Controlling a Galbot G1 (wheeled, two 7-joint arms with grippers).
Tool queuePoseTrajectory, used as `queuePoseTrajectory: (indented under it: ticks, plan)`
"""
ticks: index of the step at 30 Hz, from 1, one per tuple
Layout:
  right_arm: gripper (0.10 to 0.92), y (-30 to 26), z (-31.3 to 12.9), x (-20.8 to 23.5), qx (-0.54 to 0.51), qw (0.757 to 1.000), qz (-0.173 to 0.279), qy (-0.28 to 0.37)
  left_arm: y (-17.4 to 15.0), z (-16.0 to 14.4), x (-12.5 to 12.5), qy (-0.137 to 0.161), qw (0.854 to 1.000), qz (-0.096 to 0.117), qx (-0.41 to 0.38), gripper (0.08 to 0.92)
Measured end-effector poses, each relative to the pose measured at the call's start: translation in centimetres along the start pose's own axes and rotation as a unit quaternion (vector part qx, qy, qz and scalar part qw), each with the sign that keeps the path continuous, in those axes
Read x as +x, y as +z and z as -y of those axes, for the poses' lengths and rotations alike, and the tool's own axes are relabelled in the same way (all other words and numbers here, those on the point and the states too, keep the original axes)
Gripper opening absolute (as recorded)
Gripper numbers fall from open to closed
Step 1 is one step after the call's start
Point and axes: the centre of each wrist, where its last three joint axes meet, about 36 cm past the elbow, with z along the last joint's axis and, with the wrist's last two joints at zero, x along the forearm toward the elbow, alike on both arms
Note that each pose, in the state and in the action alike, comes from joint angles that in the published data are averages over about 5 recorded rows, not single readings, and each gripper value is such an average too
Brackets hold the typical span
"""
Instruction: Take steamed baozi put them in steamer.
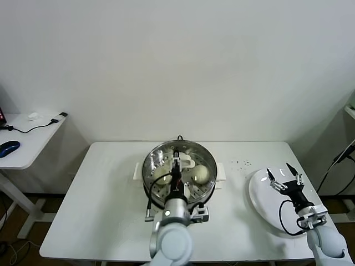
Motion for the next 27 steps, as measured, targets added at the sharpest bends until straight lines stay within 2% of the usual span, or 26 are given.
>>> queuePoseTrajectory:
  ticks: [5,8,14,19,23,27]
  plan:
    - [0.823,-0.4,0.1,-0.3,0.003,1.0,-0.004,0.002,1.3,-1.1,1.8,-0.001,1.0,0.01,0.02,0.764]
    - [0.823,-0.7,0.0,-0.5,0.005,1.0,-0.009,0.001,2.4,-1.6,3.0,-0.003,0.999,0.017,0.032,0.811]
    - [0.823,-1.3,-0.7,-0.8,0.008,1.0,-0.014,-0.005,5.2,-1.6,4.5,-0.016,0.997,0.035,0.067,0.822]
    - [0.823,-1.9,-1.7,-1.2,0.002,1.0,-0.009,-0.008,8.3,-1.6,4.7,-0.043,0.989,0.047,0.13,0.823]
    - [0.823,-2.4,-2.8,-1.5,-0.003,1.0,-0.001,-0.009,11.4,-1.6,4.5,-0.067,0.977,0.046,0.197,0.823]
    - [0.823,-3.0,-3.9,-1.7,-0.007,1.0,0.005,-0.01,14.7,-1.4,4.3,-0.075,0.956,0.037,0.281,0.823]
